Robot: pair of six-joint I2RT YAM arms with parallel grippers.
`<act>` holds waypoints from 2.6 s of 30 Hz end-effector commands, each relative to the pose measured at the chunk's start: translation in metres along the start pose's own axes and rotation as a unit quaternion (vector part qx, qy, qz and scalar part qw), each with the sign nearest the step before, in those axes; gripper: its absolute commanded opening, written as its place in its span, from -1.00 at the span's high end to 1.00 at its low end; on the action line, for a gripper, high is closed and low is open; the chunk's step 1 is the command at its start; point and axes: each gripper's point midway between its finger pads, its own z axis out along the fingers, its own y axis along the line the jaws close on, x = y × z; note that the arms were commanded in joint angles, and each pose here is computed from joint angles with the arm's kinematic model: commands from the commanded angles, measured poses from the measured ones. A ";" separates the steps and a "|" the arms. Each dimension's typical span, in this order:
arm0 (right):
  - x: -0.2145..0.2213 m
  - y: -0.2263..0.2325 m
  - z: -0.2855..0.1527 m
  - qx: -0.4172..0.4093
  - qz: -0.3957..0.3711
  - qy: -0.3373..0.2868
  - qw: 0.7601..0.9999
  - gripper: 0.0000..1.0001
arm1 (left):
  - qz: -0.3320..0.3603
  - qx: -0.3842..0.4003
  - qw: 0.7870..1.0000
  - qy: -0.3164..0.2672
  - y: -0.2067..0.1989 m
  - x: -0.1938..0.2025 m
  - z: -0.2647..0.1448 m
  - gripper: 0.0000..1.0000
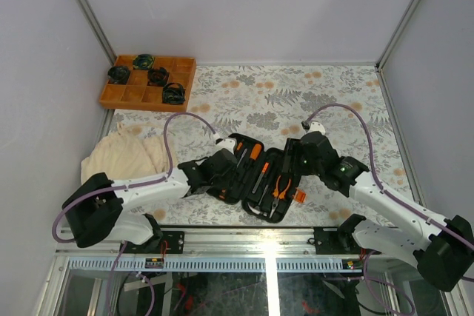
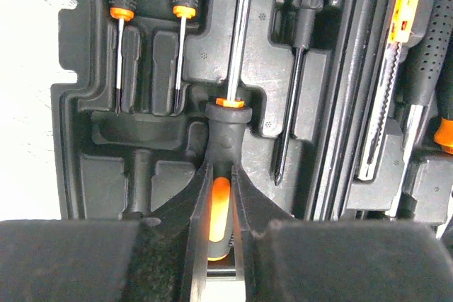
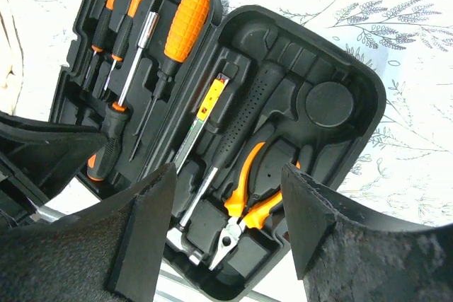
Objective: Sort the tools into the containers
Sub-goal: Adjust the screwdriver in the storage box.
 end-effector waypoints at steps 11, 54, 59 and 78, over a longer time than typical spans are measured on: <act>-0.033 0.033 0.013 -0.029 0.063 -0.028 0.997 -0.31 | -0.006 0.019 0.995 0.099 -0.001 0.076 -0.002 1.00; -0.044 0.098 0.071 -0.072 0.121 -0.002 0.990 0.11 | -0.015 0.046 0.996 0.068 -0.006 0.070 -0.007 1.00; -0.033 0.094 0.085 -0.037 0.102 0.010 0.994 0.24 | -0.016 0.047 0.996 0.069 -0.006 0.071 -0.007 1.00; -0.021 0.083 0.086 -0.014 0.100 0.009 0.995 0.24 | -0.004 0.076 0.996 0.041 -0.035 0.034 -0.014 0.37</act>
